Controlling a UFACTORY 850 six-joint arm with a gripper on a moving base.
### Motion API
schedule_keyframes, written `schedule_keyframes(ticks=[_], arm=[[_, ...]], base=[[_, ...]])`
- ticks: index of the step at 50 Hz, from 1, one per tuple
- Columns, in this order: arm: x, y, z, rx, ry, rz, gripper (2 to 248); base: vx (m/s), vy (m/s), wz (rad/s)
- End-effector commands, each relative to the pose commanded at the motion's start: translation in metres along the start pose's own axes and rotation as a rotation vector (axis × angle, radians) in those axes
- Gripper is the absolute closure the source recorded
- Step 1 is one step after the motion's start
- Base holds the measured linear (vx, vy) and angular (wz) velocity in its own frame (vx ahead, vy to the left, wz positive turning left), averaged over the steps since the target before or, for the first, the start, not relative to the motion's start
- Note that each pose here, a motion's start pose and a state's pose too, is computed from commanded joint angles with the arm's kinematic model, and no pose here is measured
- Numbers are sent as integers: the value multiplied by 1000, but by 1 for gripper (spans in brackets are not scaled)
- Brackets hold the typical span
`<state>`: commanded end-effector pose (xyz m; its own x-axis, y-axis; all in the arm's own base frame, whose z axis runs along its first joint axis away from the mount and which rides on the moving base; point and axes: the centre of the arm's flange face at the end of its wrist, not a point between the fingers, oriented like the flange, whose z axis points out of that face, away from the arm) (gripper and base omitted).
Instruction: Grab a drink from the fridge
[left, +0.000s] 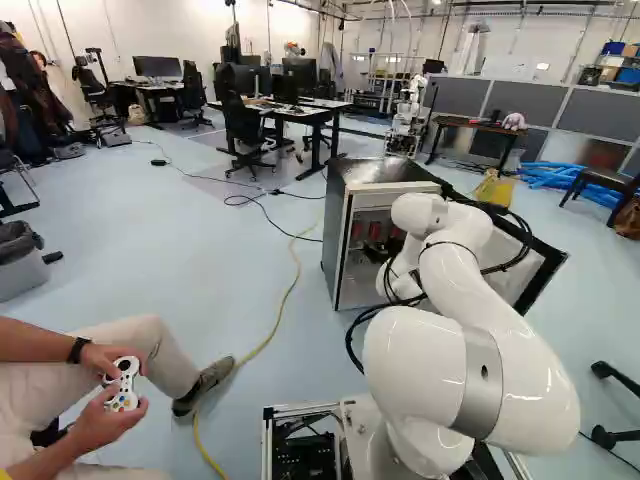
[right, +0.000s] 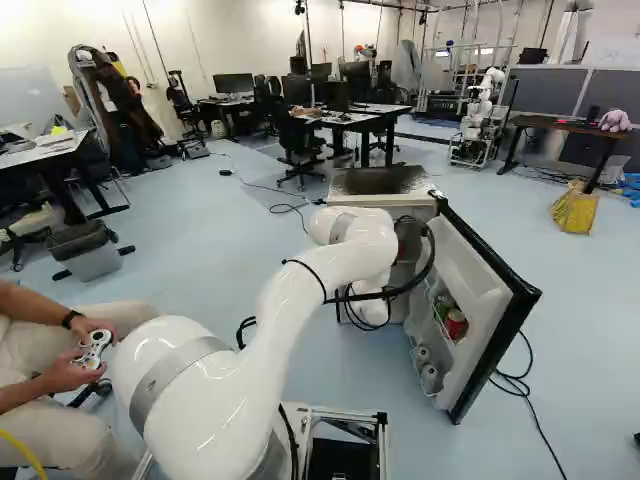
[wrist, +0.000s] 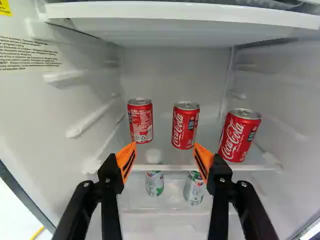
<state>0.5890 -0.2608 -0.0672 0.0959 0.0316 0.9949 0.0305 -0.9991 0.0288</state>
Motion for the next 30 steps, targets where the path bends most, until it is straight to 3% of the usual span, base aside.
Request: schedule_keyframes(ticks=[21, 30], arm=[[19, 8, 16, 1, 10, -23, 79], [18, 11, 23, -2, -6, -31, 79]], base=[[0, 0, 0], [0, 0, 0]])
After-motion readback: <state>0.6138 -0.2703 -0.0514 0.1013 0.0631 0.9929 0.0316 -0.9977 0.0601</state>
